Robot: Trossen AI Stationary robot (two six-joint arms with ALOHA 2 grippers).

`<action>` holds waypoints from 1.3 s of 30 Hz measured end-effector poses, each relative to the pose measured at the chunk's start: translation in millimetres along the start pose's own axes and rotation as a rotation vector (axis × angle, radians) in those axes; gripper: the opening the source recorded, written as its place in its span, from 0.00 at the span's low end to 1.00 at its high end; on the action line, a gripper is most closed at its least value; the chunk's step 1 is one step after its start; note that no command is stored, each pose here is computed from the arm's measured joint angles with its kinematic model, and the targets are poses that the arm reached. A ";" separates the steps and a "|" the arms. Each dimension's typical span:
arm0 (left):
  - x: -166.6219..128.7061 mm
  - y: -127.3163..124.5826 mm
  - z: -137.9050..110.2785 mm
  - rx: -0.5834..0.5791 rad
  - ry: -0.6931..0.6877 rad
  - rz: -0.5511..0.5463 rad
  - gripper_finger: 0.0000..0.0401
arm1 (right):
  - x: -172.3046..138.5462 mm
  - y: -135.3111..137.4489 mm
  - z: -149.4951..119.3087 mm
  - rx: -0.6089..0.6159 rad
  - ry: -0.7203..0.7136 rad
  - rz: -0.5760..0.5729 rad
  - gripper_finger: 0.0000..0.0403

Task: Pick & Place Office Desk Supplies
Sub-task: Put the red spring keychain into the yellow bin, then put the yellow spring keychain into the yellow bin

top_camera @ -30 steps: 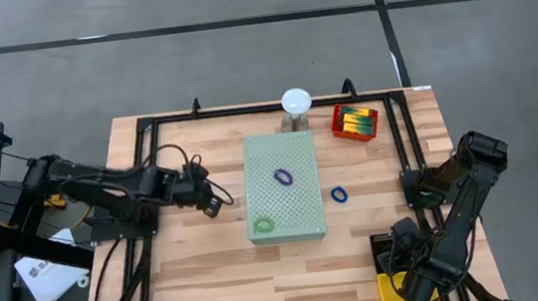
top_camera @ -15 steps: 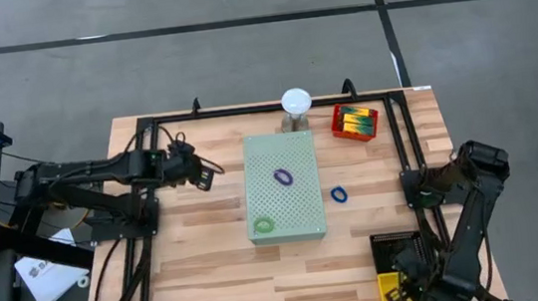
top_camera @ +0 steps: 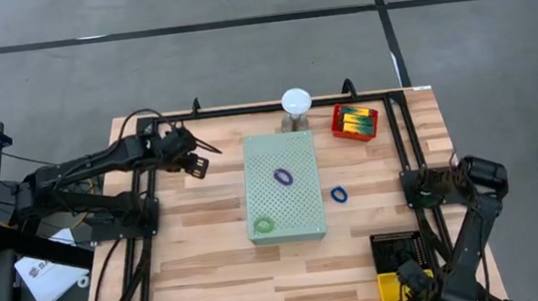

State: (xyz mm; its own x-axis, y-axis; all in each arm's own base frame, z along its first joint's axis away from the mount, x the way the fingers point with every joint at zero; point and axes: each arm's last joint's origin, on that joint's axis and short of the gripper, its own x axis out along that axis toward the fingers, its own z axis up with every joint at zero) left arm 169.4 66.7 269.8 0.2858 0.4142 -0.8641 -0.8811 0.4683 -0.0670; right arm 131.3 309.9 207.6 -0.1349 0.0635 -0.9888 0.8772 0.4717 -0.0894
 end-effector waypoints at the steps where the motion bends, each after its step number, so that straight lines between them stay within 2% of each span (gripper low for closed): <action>1: 0.5 1.2 0.8 0.007 0.004 0.000 0.36 | 2.1 -0.6 -1.4 -0.003 -0.002 -0.008 0.01; 7: 7.0 1.5 4.2 -0.005 0.034 0.000 0.36 | 11.5 -2.6 -10.0 -0.032 -0.002 -0.026 0.03; 20: 47.0 -23.0 9.1 0.086 0.114 0.023 0.36 | 12.2 -4.9 -7.6 -0.050 -0.050 -0.036 0.22; 28: 62.8 -21.7 11.5 0.128 0.164 0.069 0.36 | 0.8 -7.5 -6.9 -0.050 -0.092 -0.063 0.39; 33: 72.4 -17.2 15.0 0.118 0.209 0.072 0.42 | -19.8 -11.1 -7.4 -0.046 -0.131 -0.098 0.46; 39: 86.4 -14.8 18.3 0.122 0.237 0.101 0.54 | -37.9 -7.4 -8.5 -0.048 -0.153 -0.062 0.50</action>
State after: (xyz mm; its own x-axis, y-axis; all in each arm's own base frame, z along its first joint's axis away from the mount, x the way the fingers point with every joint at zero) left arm 214.1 109.8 205.2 0.0898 0.2764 -0.9569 -0.8447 0.5301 0.0739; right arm 126.1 311.4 246.8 -0.1129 -0.0998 -0.9886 0.8459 0.5123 -0.1483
